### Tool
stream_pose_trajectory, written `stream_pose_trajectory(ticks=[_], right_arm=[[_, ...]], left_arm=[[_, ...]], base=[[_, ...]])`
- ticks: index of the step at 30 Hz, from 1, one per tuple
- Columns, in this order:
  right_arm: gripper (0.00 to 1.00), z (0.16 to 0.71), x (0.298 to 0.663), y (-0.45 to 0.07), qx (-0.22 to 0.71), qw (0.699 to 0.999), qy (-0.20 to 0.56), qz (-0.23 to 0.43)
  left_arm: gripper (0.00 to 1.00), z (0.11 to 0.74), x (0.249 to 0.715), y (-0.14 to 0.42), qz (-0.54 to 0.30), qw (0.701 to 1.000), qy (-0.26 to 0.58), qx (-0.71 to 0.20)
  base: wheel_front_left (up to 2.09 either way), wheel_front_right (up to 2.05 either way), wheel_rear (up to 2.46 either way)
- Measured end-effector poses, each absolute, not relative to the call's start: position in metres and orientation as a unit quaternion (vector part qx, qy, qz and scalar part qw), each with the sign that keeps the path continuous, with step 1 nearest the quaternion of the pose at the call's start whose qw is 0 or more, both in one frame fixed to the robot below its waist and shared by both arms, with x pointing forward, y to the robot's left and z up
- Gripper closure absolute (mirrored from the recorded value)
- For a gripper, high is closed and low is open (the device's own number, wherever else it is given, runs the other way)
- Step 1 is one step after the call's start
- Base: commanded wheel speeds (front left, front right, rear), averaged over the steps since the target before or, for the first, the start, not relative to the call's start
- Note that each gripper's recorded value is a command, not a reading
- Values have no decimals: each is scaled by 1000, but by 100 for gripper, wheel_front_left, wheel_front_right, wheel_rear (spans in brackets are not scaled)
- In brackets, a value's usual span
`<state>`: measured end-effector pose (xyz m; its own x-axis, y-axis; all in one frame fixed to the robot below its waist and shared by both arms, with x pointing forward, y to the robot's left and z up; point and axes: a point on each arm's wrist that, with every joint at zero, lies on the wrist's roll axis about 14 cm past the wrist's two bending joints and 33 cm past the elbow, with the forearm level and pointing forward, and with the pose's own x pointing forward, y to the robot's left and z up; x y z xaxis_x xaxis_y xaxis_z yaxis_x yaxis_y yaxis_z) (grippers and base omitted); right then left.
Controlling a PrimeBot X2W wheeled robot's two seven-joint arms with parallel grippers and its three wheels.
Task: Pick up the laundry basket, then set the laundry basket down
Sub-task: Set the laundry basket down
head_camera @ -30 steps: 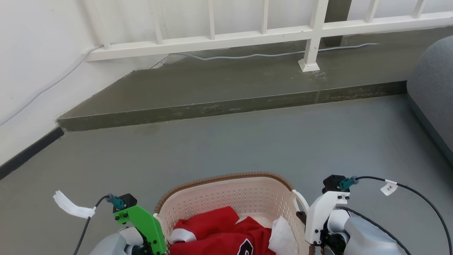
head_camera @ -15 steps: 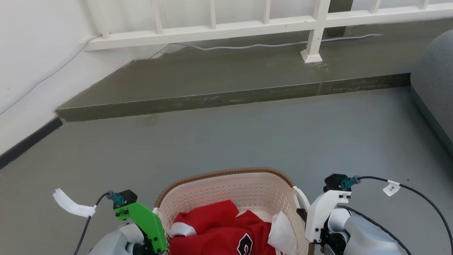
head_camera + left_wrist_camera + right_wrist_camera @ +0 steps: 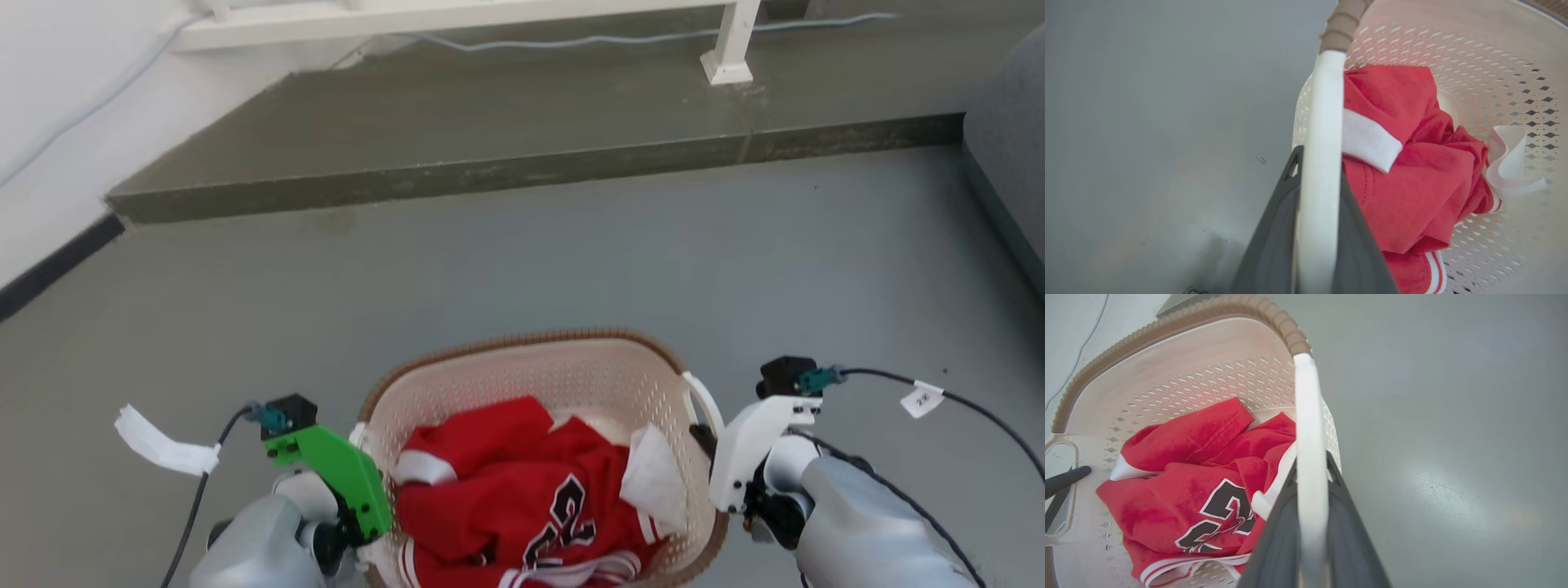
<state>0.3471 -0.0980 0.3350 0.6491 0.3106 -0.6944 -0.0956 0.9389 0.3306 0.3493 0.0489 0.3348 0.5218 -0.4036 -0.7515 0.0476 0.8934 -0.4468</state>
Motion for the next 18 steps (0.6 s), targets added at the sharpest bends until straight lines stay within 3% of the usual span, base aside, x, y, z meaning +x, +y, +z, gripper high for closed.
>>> stream_pose_trajectory(ticks=[18], right_arm=[[100, 329, 423, -104, 106, 918, 361, 121]], left_arm=[[100, 330, 426, 43, -127, 880, 417, -188]], base=[[0, 0, 0]])
